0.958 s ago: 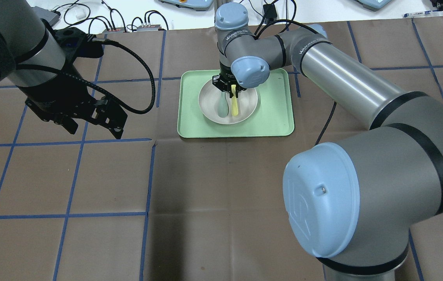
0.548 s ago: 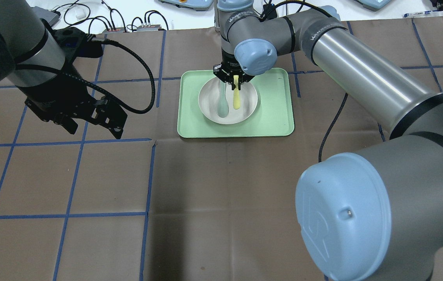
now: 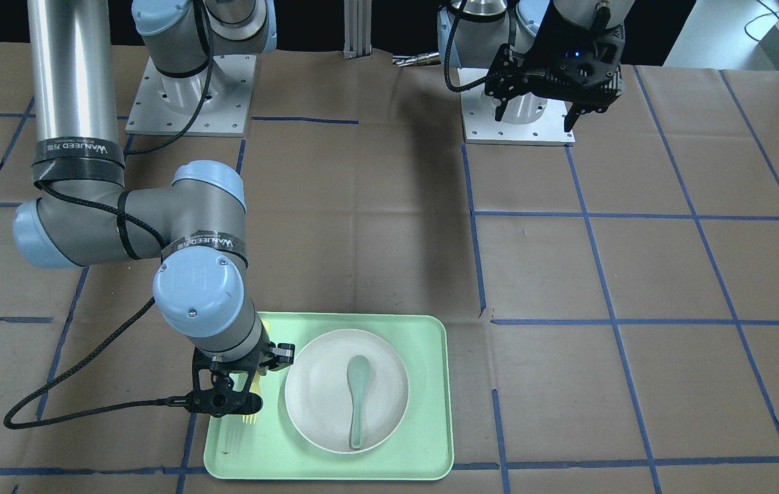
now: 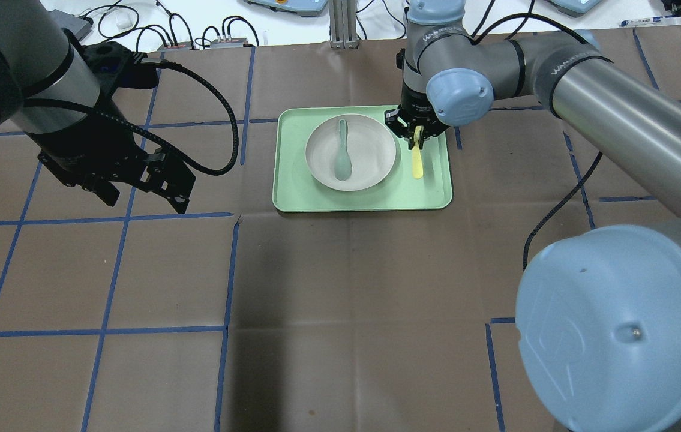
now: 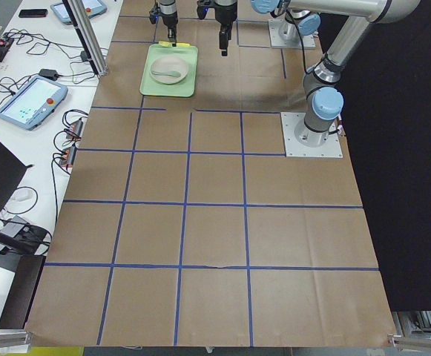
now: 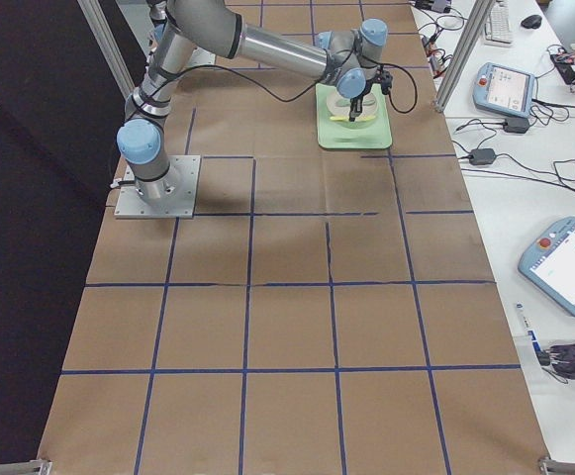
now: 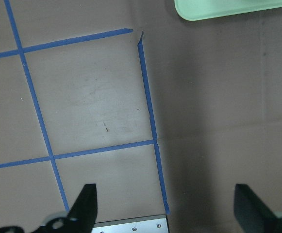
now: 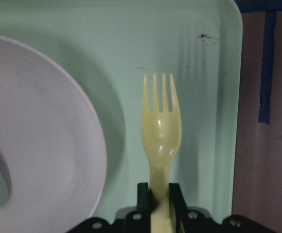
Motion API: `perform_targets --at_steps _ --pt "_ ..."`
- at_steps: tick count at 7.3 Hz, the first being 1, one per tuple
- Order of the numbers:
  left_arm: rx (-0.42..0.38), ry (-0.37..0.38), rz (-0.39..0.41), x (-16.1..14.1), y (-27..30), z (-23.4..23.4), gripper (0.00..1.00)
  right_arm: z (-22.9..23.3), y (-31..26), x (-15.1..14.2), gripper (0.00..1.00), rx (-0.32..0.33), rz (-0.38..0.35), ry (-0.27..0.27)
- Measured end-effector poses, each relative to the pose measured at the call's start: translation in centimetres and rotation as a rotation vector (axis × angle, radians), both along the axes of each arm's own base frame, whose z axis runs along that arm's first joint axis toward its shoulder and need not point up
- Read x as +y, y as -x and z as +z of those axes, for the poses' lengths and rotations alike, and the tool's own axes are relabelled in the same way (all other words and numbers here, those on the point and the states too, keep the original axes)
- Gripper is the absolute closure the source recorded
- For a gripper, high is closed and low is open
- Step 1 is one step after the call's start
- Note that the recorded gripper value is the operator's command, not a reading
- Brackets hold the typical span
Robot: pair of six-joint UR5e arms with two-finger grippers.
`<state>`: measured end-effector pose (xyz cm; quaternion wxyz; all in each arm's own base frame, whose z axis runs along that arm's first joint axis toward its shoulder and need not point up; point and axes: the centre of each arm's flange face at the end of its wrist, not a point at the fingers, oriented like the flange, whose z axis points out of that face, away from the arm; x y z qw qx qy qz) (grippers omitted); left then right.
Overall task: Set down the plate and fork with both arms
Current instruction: 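Carry the fork with the right gripper beside the plate on the tray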
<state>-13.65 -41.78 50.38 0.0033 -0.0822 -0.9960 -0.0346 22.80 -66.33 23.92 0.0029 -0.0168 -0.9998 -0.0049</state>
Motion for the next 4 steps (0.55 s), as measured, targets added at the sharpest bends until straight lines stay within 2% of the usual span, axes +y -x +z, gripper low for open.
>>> perform_targets --at_steps 1,4 --pt "0.0 0.0 0.0 0.0 0.0 0.0 0.01 -1.5 0.6 -0.2 0.99 -0.002 -0.001 0.019" --pt "0.0 0.0 0.002 0.0 0.0 0.0 0.01 -5.3 1.1 -1.0 0.96 0.002 -0.007 0.033"
